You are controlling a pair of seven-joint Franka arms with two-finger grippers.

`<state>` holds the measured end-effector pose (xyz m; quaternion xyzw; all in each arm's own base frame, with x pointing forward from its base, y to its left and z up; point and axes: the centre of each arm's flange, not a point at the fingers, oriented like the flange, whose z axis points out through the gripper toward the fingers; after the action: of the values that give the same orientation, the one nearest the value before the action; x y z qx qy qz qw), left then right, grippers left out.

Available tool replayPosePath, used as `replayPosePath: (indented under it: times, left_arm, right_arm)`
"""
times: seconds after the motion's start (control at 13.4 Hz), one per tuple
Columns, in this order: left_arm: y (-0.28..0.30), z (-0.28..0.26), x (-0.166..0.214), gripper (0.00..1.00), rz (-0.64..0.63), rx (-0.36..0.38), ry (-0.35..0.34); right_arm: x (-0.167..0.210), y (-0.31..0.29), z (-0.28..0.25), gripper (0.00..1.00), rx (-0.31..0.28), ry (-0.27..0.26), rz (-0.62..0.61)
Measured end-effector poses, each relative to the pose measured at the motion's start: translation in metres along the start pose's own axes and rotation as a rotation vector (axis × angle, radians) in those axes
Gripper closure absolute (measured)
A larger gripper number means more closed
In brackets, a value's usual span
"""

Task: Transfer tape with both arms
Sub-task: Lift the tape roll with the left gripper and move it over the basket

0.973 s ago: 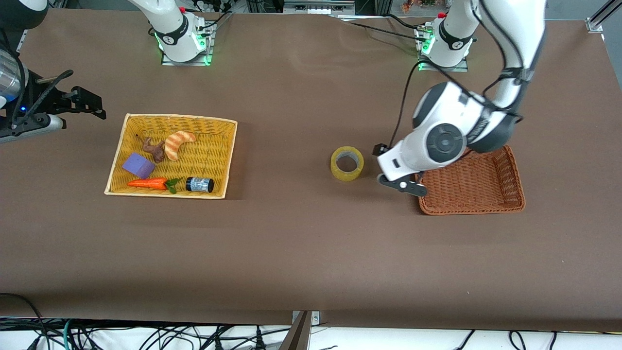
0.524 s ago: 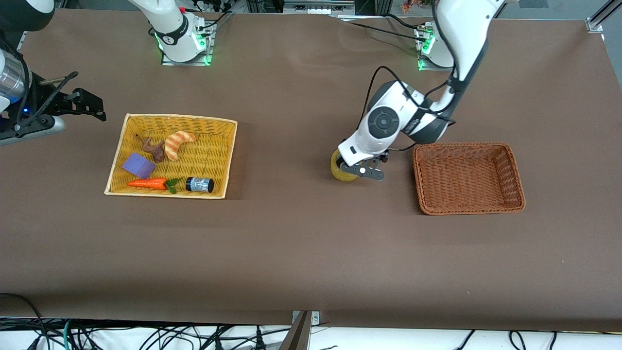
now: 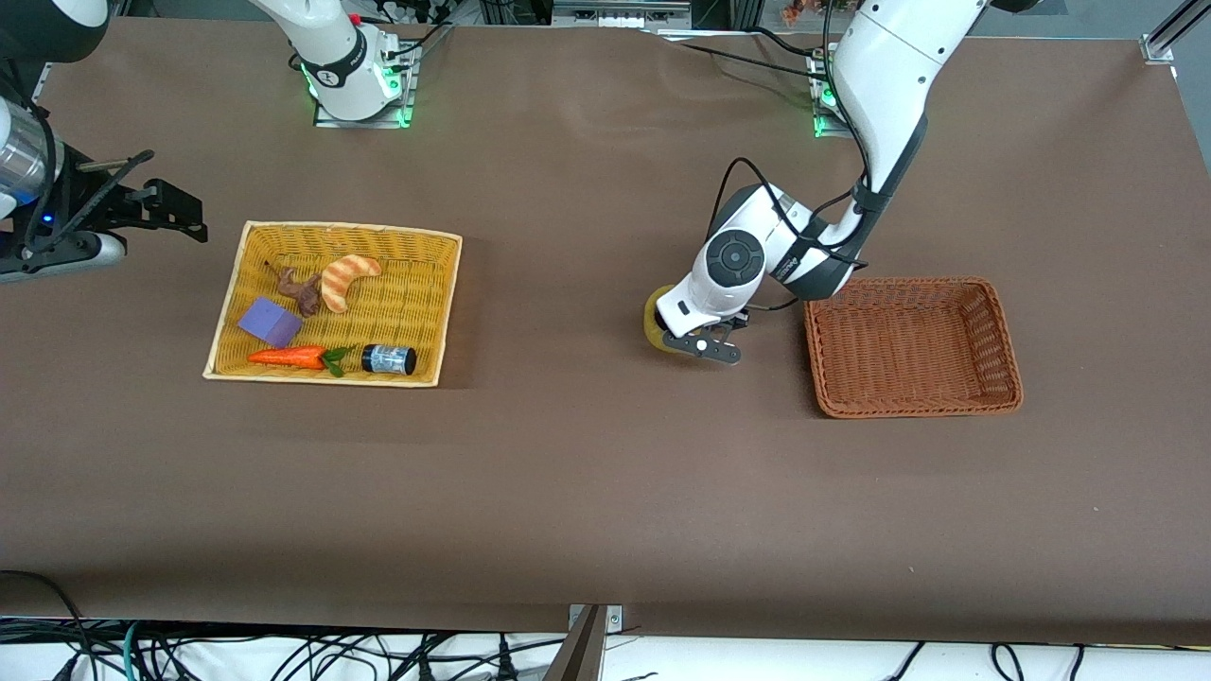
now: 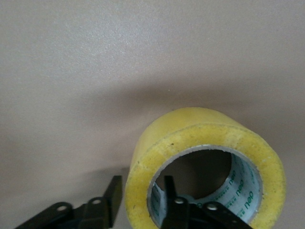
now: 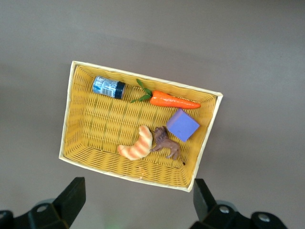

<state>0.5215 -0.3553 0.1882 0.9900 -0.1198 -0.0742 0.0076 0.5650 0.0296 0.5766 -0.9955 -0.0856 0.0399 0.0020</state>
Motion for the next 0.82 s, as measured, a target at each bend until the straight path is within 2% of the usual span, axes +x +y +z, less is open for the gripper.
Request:
replayPosePath:
  times: [0.07,0.15,0.3,0.52,0.67,0.82]
  left_arm:
    - [-0.001,-0.002,0.002,0.75,-0.001,-0.001,0.005]
    - [-0.003,-0.005,0.004,0.78,-0.002,-0.002,0.012]
    - [-0.01,-0.022,0.011,0.78,-0.013,0.004,0.017]
    - [-0.05,-0.111,0.02,0.78,-0.081,0.067,-0.066]
    - [-0.099,-0.181,0.015,0.78,-0.116,0.1,-0.117]
    - [-0.17,-0.214,0.013,0.78,-0.067,0.099,-0.125]
  right_arm:
    - [0.0,-0.003,0.0,0.0,0.0,0.0,0.002]
    - [0.001,-0.004,0.0,0.0,0.0,0.0,0.002]
    - [0.001,-0.004,0.0,0.0,0.0,0.0,0.005]
    - [0.001,-0.004,0.001,0.0,-0.001,-0.002,0.005]
    - [0.002,-0.005,0.002,0.0,-0.001,-0.004,0.006]
    - [0.004,-0.005,0.007,0.0,-0.001,-0.013,0.008]
